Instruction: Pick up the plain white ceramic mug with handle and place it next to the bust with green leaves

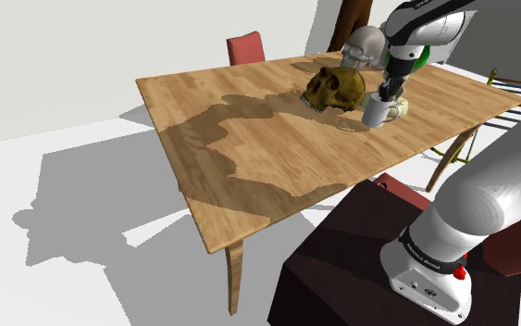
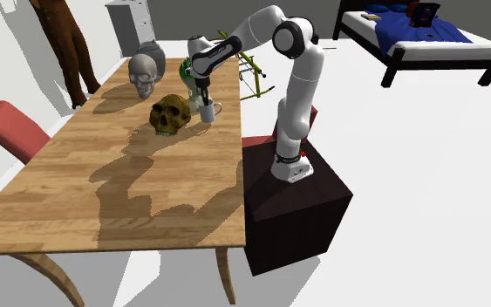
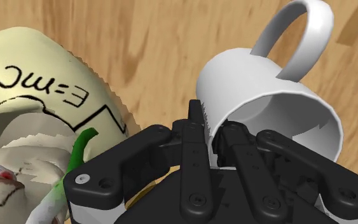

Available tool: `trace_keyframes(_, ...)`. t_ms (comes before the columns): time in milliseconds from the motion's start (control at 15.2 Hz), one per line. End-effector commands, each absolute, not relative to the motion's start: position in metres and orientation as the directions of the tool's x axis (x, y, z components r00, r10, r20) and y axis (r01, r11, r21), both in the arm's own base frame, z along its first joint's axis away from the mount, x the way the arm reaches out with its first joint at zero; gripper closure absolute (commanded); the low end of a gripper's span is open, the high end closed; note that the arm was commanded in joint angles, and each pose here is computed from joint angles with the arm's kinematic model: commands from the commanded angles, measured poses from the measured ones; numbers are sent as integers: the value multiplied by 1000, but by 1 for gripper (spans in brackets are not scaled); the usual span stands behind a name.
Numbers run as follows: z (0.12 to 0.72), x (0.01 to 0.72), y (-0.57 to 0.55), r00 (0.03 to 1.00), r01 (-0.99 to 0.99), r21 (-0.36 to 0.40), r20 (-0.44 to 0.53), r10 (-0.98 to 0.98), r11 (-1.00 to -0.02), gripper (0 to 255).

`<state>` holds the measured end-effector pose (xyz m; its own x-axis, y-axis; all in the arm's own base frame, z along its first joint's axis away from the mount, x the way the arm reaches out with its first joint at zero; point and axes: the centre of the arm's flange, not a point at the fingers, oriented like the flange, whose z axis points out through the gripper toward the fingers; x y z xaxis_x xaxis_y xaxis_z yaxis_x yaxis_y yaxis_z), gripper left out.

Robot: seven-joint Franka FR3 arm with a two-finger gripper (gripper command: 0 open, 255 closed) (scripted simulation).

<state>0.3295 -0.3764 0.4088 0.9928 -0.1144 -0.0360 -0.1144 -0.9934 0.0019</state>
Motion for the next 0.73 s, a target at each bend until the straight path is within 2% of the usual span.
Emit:
trace_keyframes(0, 407, 329, -376, 993, -115, 0, -39, -115, -993, 0)
trace_keyframes(330, 407, 329, -376, 993, -115, 0, -39, -115, -993, 0)
trace_keyframes(660, 457, 331, -376, 993, -115, 0, -39, -115, -993, 0)
